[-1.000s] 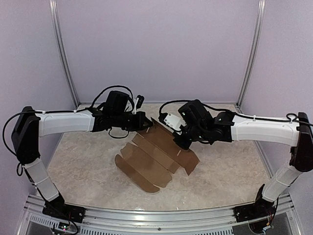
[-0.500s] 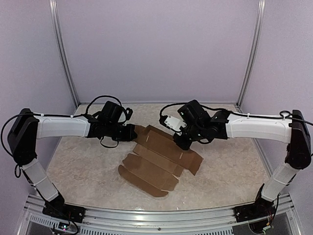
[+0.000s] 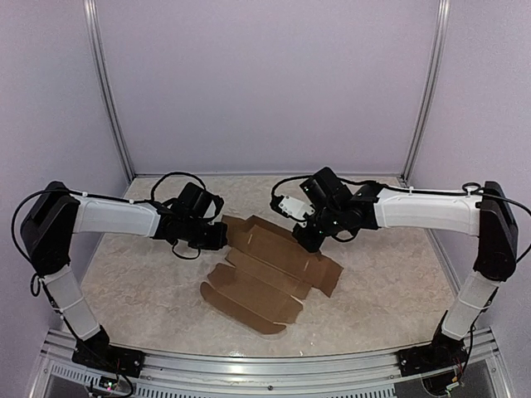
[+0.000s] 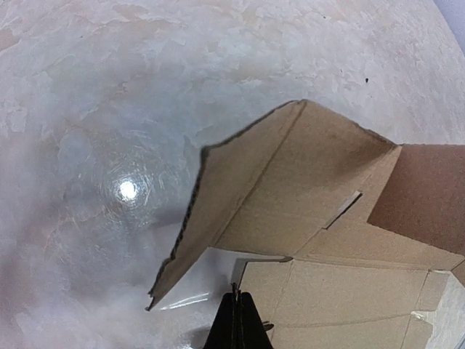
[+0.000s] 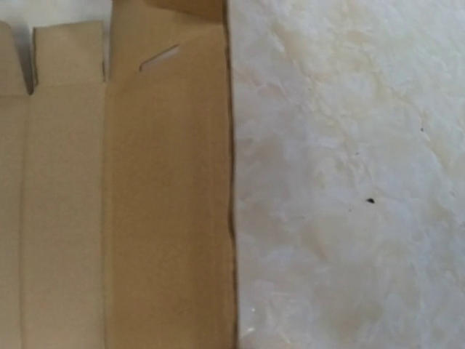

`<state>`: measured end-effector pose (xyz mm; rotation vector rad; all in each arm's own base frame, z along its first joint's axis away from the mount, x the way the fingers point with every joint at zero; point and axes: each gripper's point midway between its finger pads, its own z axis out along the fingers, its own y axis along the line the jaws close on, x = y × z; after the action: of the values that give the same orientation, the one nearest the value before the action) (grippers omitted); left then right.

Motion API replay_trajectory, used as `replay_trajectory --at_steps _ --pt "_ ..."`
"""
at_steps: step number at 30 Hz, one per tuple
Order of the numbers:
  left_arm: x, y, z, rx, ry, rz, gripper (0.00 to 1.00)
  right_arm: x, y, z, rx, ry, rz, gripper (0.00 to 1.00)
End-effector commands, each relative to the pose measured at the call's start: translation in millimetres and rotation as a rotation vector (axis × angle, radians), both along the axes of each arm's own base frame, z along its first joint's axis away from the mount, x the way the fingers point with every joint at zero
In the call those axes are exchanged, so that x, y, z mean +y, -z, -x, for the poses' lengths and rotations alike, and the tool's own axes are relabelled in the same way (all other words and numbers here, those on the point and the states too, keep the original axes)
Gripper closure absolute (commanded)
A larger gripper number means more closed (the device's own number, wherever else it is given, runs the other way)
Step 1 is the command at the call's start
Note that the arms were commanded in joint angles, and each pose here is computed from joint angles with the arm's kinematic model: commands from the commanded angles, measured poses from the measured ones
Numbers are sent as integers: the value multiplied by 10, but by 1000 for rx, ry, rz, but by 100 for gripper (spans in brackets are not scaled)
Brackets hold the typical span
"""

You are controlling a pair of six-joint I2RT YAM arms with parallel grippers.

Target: Fold the paper box

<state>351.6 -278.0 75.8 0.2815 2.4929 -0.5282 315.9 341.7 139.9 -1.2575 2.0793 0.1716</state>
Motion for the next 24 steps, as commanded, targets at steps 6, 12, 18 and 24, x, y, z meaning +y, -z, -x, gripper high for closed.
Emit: replay_trajectory --at_steps 6,12,18,24 --pt "93 330 -55 4 -22 -114 100 67 47 -9 46 5 -19 100" --pt "83 480 -22 25 -8 -156 100 67 76 -11 51 7 -18 100" --pt "-66 526 21 52 26 -131 100 86 88 -20 57 9 -25 100" --pt "-181 501 97 85 59 -62 100 65 113 -32 57 22 -21 100"
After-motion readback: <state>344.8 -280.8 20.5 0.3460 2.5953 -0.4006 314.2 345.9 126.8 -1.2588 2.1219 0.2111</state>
